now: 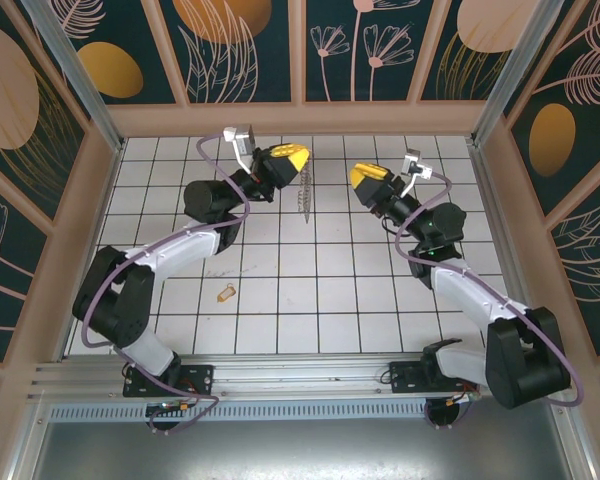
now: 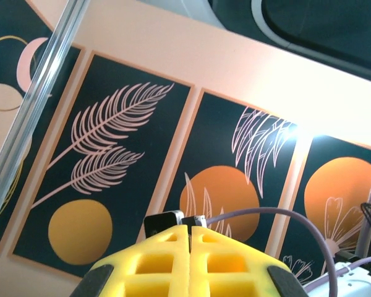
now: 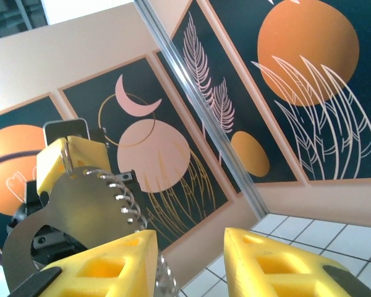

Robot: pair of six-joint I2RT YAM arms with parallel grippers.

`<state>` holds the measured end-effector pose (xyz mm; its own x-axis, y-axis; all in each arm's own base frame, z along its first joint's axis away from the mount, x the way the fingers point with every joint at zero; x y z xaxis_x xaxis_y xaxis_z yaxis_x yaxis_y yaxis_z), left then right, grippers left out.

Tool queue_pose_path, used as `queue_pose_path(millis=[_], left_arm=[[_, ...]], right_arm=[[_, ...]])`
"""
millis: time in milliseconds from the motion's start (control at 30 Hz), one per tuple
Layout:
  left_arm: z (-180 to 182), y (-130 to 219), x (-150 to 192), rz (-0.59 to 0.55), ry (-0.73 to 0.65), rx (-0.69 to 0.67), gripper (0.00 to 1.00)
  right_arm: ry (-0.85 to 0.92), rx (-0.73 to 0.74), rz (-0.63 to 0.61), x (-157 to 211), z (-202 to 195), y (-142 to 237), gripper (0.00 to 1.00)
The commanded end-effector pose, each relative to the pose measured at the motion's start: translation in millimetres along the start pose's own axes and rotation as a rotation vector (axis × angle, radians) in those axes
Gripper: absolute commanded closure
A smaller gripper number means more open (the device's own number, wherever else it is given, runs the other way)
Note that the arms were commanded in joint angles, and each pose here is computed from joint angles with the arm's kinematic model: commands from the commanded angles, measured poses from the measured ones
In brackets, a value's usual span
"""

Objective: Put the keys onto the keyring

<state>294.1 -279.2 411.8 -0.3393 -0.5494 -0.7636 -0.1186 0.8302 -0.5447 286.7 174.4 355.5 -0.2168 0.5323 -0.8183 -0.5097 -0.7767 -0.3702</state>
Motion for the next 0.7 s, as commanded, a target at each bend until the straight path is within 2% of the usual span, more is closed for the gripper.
queue_pose_path(millis=[0,167,400,667], left_arm=[[-31,4,-15,-0.105,-0.113,0.151,1.00],[-32,7,-11,-0.117,-0.190,0.190,1.00],[-28,8,-10,-0.135,-0.257,0.172,1.00],[-1,4,-6,-0.153,-0.111,0.120,1.00]], right_arm=[[0.024,-0.070,-0.068,-14,12,-7,0.67],[0.017,-0.107,-0.061,-13,11,-15,0.67],[0.024,-0.157,-0.050,-10,17,-17,0.68],[0.045,-0.217,-0.042,-12,30,-25,0.68]])
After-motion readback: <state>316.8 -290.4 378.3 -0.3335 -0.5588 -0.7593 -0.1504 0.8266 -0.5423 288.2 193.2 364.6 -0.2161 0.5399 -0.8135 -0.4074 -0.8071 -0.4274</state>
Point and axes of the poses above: each hand's point on the last joint's axis, 136 mm out from that joint toward the fingers, its own y axis back along the fingers, its own z axis along the line the jaws close on, x = y × z, the point moved 4 cm from there along y, back along the fingers, and after that the axes turned 2 degrees about y, right-handed, at the moved point
